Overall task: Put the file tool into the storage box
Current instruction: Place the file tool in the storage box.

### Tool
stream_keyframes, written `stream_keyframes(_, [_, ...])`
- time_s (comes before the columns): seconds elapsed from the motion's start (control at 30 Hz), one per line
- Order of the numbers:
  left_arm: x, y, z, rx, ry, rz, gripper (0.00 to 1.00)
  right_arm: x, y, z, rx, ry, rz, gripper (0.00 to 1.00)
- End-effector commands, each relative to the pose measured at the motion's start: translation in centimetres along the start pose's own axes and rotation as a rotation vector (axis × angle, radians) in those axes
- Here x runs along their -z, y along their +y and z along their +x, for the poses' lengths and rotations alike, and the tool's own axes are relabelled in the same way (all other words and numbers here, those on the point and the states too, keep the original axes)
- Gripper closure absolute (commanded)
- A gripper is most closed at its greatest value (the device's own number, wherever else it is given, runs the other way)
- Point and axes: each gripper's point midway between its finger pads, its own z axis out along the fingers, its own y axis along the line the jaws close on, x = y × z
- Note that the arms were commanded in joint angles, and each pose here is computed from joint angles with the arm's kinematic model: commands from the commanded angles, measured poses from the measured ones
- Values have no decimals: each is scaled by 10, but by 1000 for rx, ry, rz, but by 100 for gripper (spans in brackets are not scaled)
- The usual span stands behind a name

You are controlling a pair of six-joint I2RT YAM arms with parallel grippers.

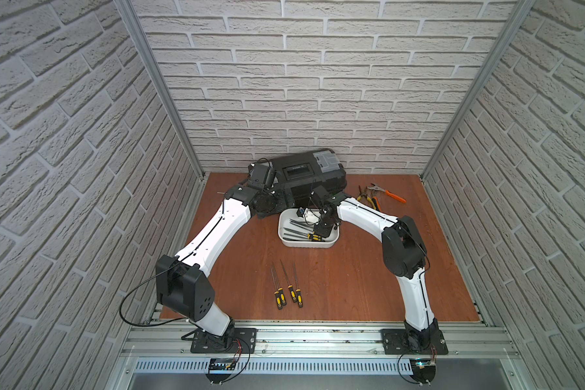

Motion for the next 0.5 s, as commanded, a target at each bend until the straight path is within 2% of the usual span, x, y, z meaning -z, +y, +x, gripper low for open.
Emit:
stream_keyframes(0.0, [1, -11, -4, -14, -9, 15, 2, -5, -13, -1, -60, -1, 61, 76])
stream_keyframes(0.1, [0, -17, -1, -29, -3, 18, 2, -1, -27, 0, -86, 17, 135, 67])
stream_keyframes(0.27, [-2, -16, 2, -27, -2, 4, 2, 15, -54, 3, -125, 18, 266, 66])
stream_keyframes(0.47, [1, -11, 5, -30, -12, -14, 2, 27, -55, -1, -207, -52, 218, 67])
